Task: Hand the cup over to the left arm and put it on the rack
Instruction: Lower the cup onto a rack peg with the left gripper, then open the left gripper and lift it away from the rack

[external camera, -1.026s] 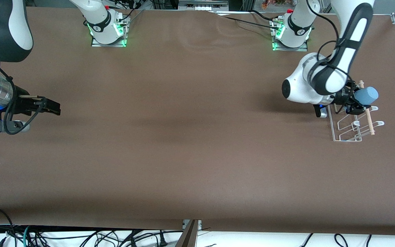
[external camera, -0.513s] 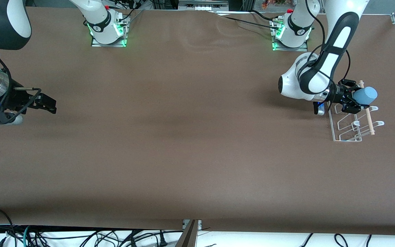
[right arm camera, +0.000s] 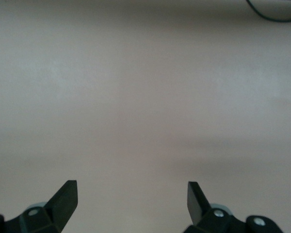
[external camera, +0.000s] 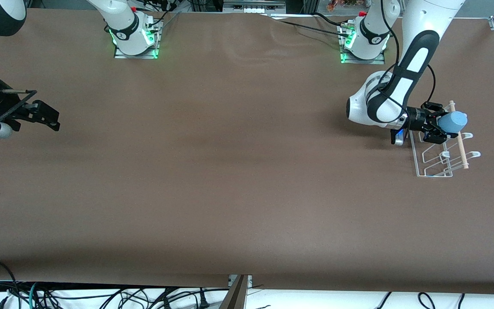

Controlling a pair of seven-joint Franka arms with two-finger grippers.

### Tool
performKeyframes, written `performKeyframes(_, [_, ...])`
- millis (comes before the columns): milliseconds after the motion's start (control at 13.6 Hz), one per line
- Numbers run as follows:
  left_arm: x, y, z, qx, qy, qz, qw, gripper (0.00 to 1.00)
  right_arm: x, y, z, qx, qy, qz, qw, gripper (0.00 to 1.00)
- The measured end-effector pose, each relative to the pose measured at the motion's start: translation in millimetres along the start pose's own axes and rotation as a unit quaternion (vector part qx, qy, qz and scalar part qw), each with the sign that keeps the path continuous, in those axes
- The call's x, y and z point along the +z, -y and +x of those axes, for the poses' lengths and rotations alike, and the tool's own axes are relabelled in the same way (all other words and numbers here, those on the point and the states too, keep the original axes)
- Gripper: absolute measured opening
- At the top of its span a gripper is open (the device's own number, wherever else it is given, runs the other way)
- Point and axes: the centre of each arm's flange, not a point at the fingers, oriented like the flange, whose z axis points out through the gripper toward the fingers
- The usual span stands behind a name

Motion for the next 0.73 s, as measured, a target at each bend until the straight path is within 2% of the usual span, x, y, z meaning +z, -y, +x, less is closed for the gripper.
performKeyframes(440, [0.3, -4.3, 8.2, 0.009, 0.004, -0.001, 1.000, 0.78, 3.3, 2.7, -2.4, 0.018, 0.012, 0.016, 1.000, 1.00])
performKeyframes(513, [-0.3, -4.7, 9.7, 0.009, 0.004, 0.000, 1.000, 0.83, 2.5, 2.6, -2.4, 0.018, 0.012, 0.016, 1.000, 1.00])
performKeyframes(660, [-1.6, -3.6, 8.8, 0.001, 0.006, 0.001, 1.000, 1.00, 0.5, 2.5, -2.3, 0.018, 0.010, 0.016, 1.000, 1.00])
performKeyframes(733, [-2.1, -1.5, 7.5, -0.005, 0.006, 0.001, 1.000, 1.00, 0.1, 2.5, -2.3, 0.018, 0.010, 0.016, 1.000, 1.00])
